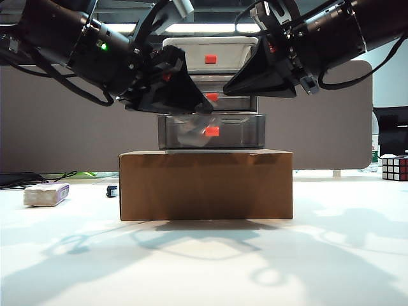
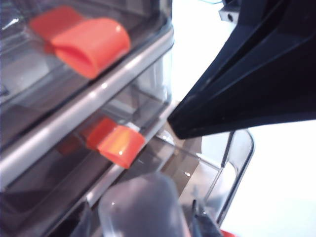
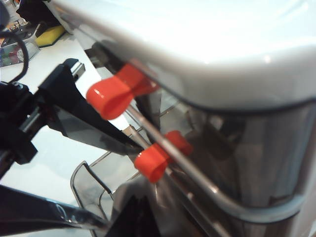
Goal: Open the third layer of the drawer on the table, pick up the earphone case on the table and put it in, and finally close the drawer.
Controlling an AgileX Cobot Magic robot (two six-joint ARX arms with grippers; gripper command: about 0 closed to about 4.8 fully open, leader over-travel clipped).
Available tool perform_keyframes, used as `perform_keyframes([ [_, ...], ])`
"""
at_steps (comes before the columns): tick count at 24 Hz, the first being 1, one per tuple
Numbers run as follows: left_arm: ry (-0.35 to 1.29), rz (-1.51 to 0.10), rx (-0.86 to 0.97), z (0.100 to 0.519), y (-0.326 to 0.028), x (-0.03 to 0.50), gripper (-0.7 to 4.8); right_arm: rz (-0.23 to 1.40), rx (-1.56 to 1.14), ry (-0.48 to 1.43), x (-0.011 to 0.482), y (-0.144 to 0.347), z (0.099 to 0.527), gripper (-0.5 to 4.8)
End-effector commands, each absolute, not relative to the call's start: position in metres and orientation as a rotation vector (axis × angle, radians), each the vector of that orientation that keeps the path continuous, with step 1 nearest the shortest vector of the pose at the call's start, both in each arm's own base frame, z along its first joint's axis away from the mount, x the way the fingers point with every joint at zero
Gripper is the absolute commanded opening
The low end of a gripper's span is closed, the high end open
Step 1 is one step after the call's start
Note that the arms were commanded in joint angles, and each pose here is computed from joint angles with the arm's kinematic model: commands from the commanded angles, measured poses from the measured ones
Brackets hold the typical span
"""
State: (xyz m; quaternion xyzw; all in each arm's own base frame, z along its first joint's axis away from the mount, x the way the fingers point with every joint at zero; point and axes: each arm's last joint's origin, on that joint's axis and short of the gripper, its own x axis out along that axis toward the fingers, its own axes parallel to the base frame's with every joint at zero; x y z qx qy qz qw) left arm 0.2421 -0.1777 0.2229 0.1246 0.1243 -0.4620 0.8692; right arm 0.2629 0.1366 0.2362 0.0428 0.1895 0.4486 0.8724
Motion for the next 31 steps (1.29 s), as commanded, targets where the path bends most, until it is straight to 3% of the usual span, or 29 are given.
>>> perform_keyframes([
  [1, 0.217, -0.966, 0.253, 0.233, -0.177, 0.24, 2.51, 0.945, 0.09, 0.382, 0.263, 0.137, 0.239, -0.05],
  [5, 0.183, -0.973, 0.232, 0.25, -0.172, 0.229, 2.39, 0.945, 0.09, 0.383, 0.263, 0.137, 0.239, -0.05],
  [6, 0.197, -0.991, 0.217, 0.255, -0.173, 0.222, 1.95, 0.945, 0.09, 0.383, 0.263, 0.137, 0.239, -0.05],
  [8, 0.251, -1.058, 0.211, 0.255, -0.174, 0.211, 0.3, 0.945, 0.09, 0.383, 0.263, 0.137, 0.239, -0.05],
  [9, 0.3, -1.111, 0.209, 0.251, -0.176, 0.207, -0.06, 0.946, 0.09, 0.384, 0.263, 0.137, 0.239, -0.05],
  [13, 0.442, -1.098, 0.23, 0.236, -0.175, 0.206, -0.06, 0.949, 0.091, 0.384, 0.263, 0.137, 0.239, -0.05],
  [19, 0.47, -0.879, 0.33, 0.224, -0.174, 0.216, -0.06, 0.952, 0.091, 0.385, 0.263, 0.137, 0.239, -0.05],
  [31, 0.315, -0.75, 0.323, 0.221, -0.185, 0.236, -0.06, 0.952, 0.091, 0.384, 0.263, 0.137, 0.239, -0.05],
])
